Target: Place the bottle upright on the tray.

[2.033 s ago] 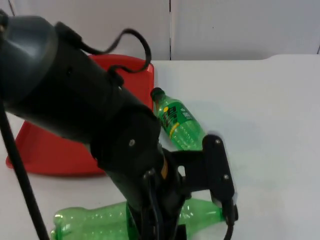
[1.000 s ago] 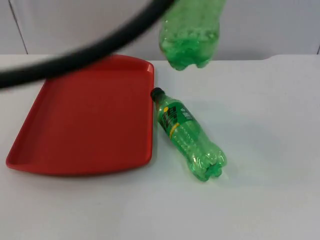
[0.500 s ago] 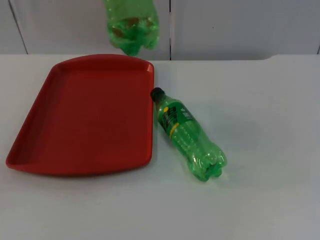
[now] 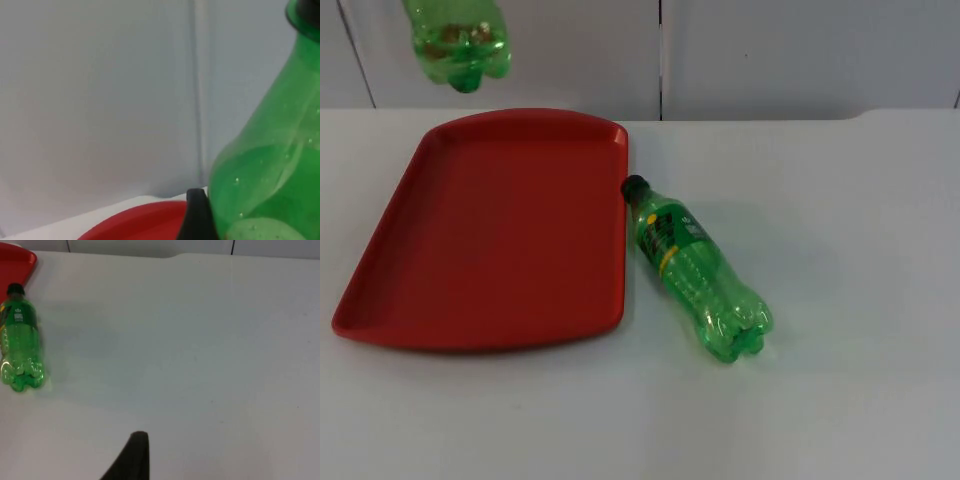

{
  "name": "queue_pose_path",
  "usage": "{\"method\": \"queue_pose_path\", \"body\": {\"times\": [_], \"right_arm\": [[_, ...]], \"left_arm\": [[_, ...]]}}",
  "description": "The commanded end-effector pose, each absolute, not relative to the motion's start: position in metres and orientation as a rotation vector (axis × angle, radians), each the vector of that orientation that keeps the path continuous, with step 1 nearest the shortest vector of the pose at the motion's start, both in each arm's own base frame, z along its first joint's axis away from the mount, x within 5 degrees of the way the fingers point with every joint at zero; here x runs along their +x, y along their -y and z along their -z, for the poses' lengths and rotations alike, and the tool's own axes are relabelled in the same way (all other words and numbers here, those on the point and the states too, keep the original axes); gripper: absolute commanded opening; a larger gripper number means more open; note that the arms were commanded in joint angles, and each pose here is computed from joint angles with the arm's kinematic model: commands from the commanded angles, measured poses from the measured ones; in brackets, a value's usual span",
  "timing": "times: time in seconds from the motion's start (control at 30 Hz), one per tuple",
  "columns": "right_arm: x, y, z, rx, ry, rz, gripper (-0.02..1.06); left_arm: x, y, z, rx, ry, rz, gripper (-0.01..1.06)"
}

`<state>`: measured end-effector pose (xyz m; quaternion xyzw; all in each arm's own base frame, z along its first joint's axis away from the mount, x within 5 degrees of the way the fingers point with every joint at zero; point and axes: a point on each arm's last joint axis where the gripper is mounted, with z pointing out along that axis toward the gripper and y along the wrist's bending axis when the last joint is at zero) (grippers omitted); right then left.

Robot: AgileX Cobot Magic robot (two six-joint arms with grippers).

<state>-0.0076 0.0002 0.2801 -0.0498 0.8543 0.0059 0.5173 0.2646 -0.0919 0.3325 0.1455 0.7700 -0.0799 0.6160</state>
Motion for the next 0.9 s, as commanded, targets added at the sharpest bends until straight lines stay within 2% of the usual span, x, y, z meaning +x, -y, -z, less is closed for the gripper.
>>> {"method": "queue_pose_path", "body": {"times": [0.0, 0.57, 0.63, 0.87], "right_arm": [[-0.007, 0.000, -0.280, -0.116, -2.041, -0.008, 0.97], [-0.007, 0.000, -0.280, -0.116, -2.041, -0.008, 0.97], [-0.007, 0.000, -0.280, -0.116, -2.041, -0.008, 0.97], [-0.007, 0.000, -0.280, -0.116, -2.041, -0.008, 0.97]], "left_arm": [[0.274, 0.087, -0.330, 0.277, -1.766, 0.170, 0.00], [0.341, 0.091, -0.249, 0.232, -1.738, -0.037, 0.00], [0.349, 0.092, -0.231, 0.215, -1.747, -0.051, 0.00], [0.371, 0.099, -0.206, 0.212, -1.775, -0.049, 0.00]]}}
